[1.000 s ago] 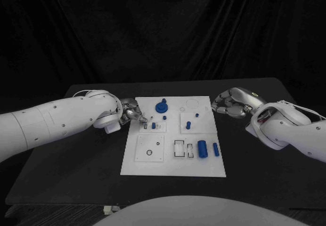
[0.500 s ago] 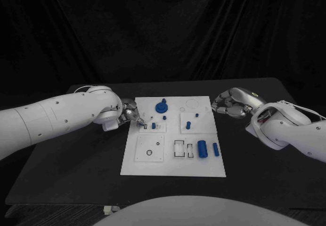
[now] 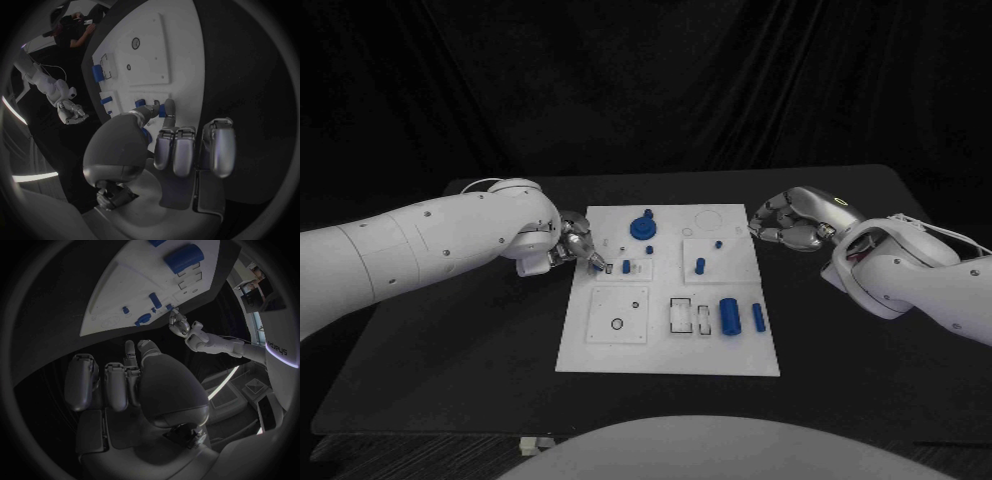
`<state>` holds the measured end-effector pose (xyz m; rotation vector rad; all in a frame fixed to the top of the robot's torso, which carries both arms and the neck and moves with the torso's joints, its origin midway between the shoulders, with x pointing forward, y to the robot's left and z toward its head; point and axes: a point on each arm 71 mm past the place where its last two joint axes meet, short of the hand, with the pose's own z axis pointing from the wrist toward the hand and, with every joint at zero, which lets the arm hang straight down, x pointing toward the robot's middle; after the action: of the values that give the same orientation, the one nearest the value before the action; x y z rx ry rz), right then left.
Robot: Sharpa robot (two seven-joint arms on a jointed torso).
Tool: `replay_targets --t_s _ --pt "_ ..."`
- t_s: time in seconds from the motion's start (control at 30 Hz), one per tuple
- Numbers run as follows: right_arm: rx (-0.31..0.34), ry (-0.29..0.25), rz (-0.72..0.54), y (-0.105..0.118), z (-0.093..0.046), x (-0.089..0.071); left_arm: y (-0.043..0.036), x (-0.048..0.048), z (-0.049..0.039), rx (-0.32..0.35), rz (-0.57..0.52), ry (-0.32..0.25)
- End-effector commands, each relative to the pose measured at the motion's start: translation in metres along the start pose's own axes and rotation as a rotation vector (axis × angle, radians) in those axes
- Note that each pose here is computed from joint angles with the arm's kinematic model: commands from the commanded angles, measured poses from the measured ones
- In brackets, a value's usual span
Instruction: Assemble the parts on the task board
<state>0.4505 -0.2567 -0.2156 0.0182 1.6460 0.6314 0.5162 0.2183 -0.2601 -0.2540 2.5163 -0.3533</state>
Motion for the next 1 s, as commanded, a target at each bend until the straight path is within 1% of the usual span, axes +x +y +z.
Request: replay_targets --t_s 0.03,0.47,1.0 --pt "0.018 0.006 -0.001 -0.0016 -0.0005 0.0014 -0.004 0.0006 0.0006 0.028 0.001 0.002" --pt "0.019 0.009 -0.001 -0.002 -0.0004 0.0025 -0.007 -0.0002 0.001 0.051 -0.004 -0.014" --pt "0.019 0.013 0.0 -0.0015 -0.0002 0.0037 -0.0082 -0.002 0.0048 0.03 0.004 0.0"
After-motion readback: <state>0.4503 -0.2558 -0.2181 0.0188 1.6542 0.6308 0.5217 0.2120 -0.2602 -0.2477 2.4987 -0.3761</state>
